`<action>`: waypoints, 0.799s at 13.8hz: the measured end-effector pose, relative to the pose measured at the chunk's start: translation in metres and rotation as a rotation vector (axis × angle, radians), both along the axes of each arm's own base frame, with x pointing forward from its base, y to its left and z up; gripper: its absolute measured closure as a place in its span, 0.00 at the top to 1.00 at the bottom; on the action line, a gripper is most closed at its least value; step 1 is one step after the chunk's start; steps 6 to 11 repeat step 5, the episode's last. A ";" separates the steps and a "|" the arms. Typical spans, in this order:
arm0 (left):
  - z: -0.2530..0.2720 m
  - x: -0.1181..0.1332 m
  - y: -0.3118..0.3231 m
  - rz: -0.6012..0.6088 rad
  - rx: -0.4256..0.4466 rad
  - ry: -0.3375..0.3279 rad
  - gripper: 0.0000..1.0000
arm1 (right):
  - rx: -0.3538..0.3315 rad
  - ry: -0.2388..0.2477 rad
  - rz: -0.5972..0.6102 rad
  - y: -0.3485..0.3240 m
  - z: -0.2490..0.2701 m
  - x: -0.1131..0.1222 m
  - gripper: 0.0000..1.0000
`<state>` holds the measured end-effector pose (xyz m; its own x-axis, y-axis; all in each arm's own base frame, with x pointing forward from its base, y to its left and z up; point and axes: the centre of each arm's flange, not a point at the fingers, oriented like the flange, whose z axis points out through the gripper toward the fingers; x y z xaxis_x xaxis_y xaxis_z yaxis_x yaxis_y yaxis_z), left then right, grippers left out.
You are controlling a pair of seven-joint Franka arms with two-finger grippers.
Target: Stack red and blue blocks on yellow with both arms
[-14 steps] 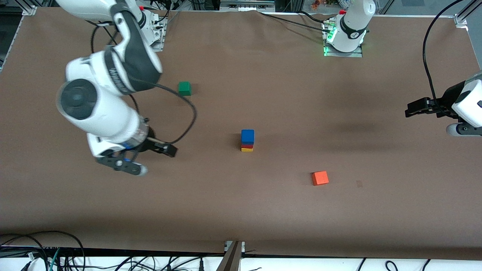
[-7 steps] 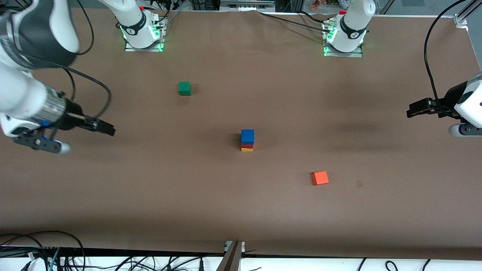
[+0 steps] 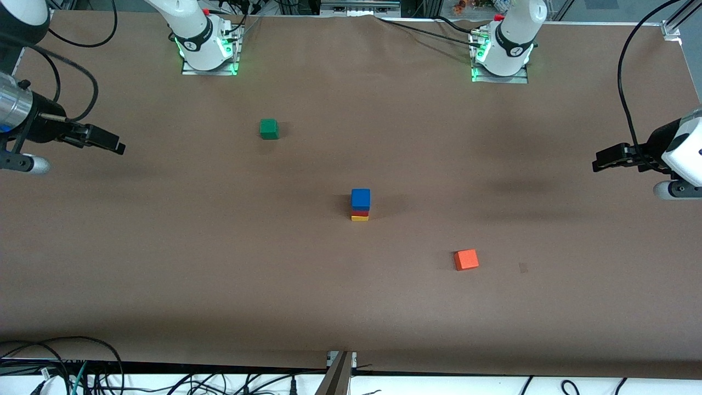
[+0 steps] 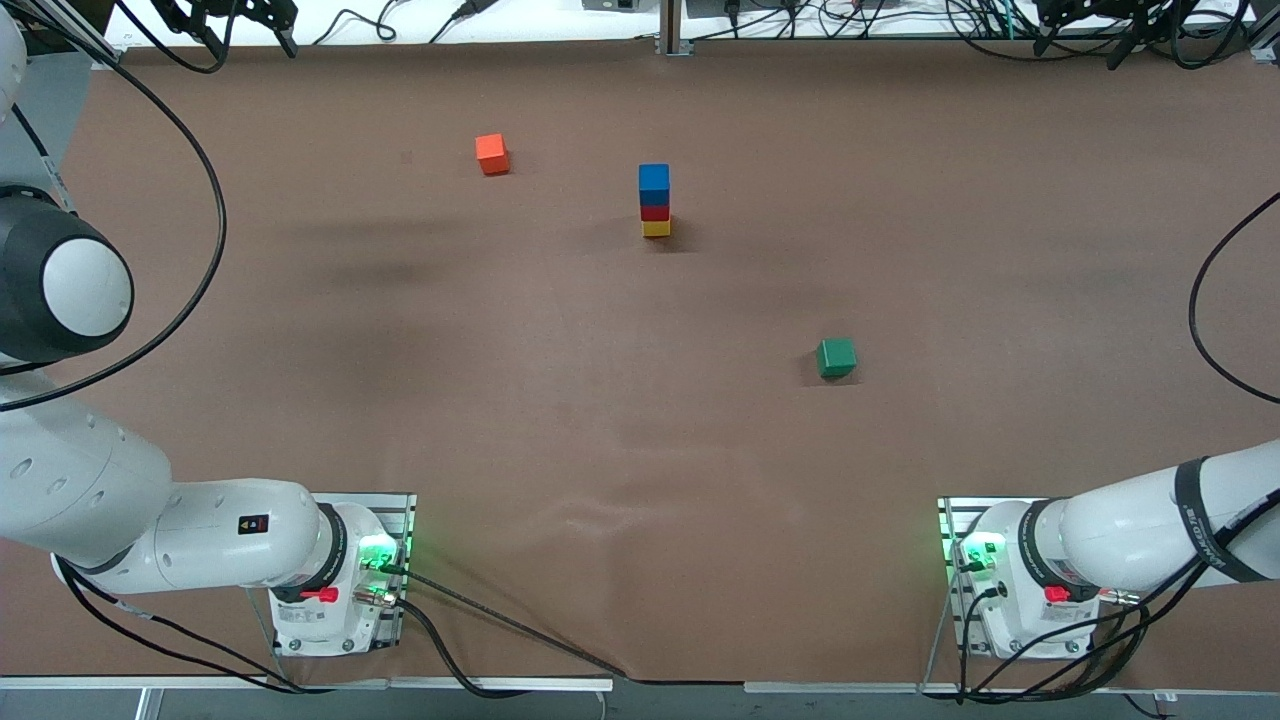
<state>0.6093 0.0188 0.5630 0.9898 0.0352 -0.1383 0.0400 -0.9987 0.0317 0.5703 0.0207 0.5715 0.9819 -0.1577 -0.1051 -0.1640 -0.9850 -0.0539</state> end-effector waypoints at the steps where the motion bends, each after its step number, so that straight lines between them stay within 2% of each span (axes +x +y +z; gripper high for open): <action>1: 0.000 0.000 0.000 0.000 0.000 0.000 1.00 | -0.015 -0.007 0.024 0.004 0.003 -0.003 1.00; 11: 0.000 0.000 -0.002 -0.003 -0.001 0.000 1.00 | -0.033 -0.016 0.057 0.007 0.004 -0.002 1.00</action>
